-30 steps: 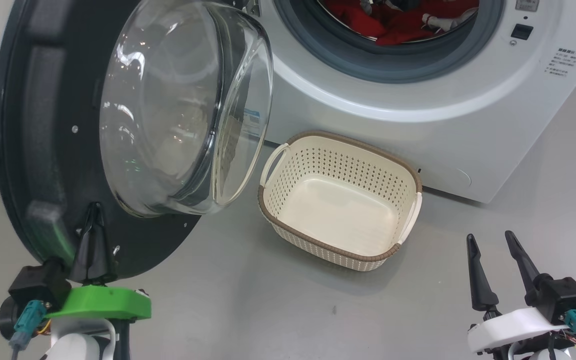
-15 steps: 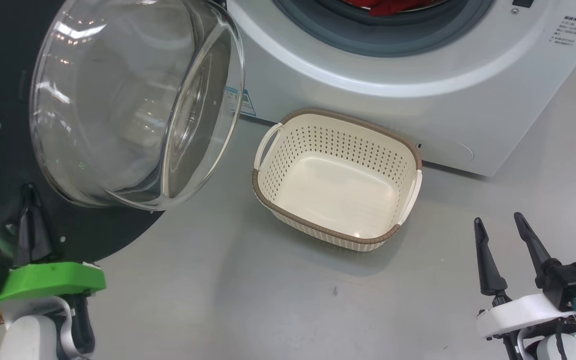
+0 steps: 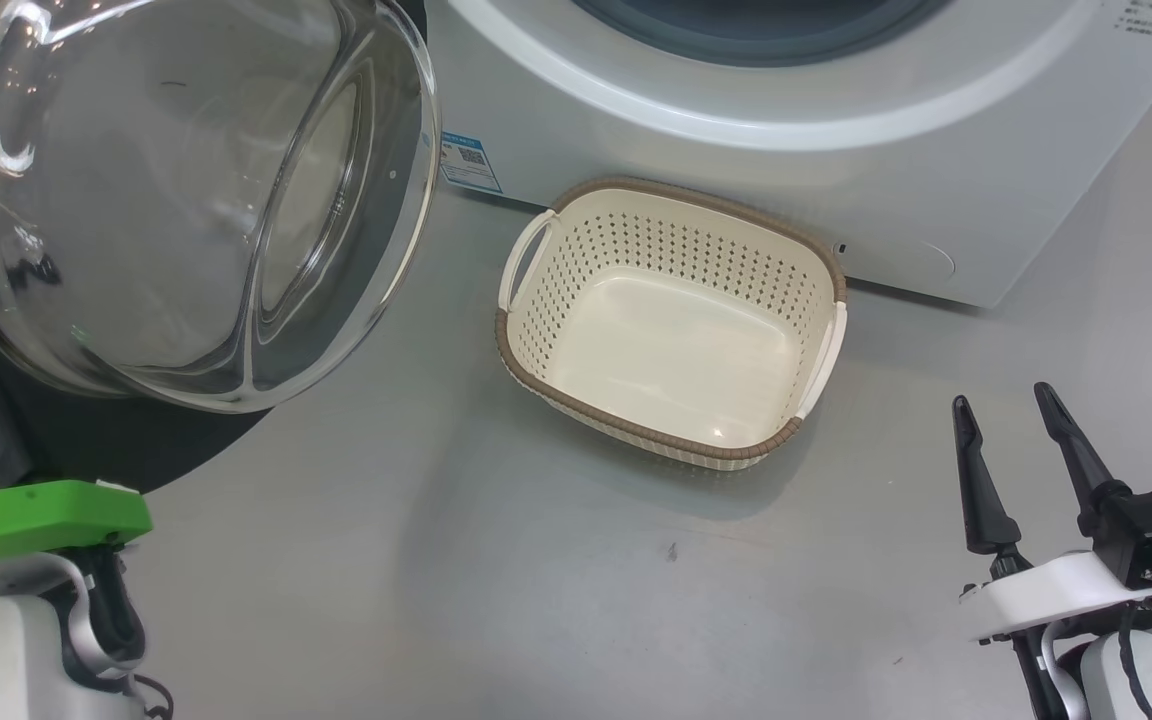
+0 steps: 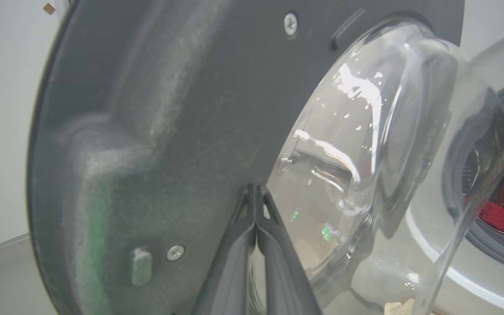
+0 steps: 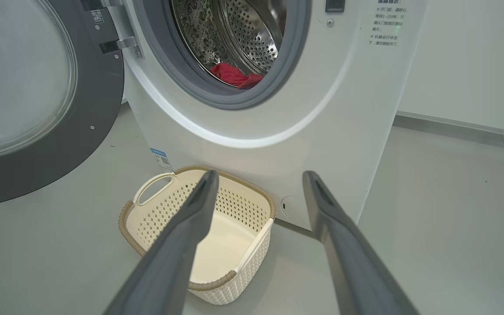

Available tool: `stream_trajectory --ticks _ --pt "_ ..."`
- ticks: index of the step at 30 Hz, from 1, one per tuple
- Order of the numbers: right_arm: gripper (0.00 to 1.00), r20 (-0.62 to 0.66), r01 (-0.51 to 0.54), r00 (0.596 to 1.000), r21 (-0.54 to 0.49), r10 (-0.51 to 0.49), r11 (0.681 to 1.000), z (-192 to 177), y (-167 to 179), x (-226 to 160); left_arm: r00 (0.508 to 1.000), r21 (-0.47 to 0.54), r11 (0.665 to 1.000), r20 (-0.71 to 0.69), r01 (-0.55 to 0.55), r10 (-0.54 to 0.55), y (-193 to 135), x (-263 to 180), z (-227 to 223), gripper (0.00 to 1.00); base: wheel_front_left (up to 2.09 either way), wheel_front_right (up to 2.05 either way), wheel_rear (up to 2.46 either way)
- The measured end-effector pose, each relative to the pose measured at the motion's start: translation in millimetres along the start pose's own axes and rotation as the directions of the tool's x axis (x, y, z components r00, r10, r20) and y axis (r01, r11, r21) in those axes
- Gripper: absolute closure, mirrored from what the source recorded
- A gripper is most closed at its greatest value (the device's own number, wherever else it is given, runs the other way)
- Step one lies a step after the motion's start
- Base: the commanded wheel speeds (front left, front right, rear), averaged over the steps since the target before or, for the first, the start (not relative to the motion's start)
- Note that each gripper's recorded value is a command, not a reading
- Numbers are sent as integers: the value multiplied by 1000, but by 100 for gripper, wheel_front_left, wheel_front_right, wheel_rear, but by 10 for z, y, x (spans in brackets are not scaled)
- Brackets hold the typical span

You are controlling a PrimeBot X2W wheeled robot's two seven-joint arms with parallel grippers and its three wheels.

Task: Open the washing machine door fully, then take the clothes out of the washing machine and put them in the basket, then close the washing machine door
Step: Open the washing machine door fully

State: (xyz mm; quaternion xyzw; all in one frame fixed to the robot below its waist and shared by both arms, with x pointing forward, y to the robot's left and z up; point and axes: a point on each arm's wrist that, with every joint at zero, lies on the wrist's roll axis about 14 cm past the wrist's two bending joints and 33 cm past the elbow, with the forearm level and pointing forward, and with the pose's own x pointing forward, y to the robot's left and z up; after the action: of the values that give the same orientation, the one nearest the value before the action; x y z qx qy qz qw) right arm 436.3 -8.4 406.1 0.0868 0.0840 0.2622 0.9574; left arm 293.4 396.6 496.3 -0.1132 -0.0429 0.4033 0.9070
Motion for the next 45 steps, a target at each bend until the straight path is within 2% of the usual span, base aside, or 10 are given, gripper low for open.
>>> stream_trajectory --ticks 9,25,36,45 --pt "0 -8 4 1000 3 -4 1000 -36 -27 12 997 10 997 -2 -77 77 235 86 -3 100 0 0 0" --pt "0 1 1 1000 1 -1 1000 4 -28 44 996 6 996 9 -93 93 255 147 28 100 0 0 0" --pt "0 26 15 1000 -10 -15 1000 132 -21 -12 999 29 1000 38 10 -11 62 31 119 100 0 0 0" --pt "0 59 22 998 -14 -21 1000 286 30 -85 977 60 976 2 211 -212 -344 -276 14 100 0 0 0"
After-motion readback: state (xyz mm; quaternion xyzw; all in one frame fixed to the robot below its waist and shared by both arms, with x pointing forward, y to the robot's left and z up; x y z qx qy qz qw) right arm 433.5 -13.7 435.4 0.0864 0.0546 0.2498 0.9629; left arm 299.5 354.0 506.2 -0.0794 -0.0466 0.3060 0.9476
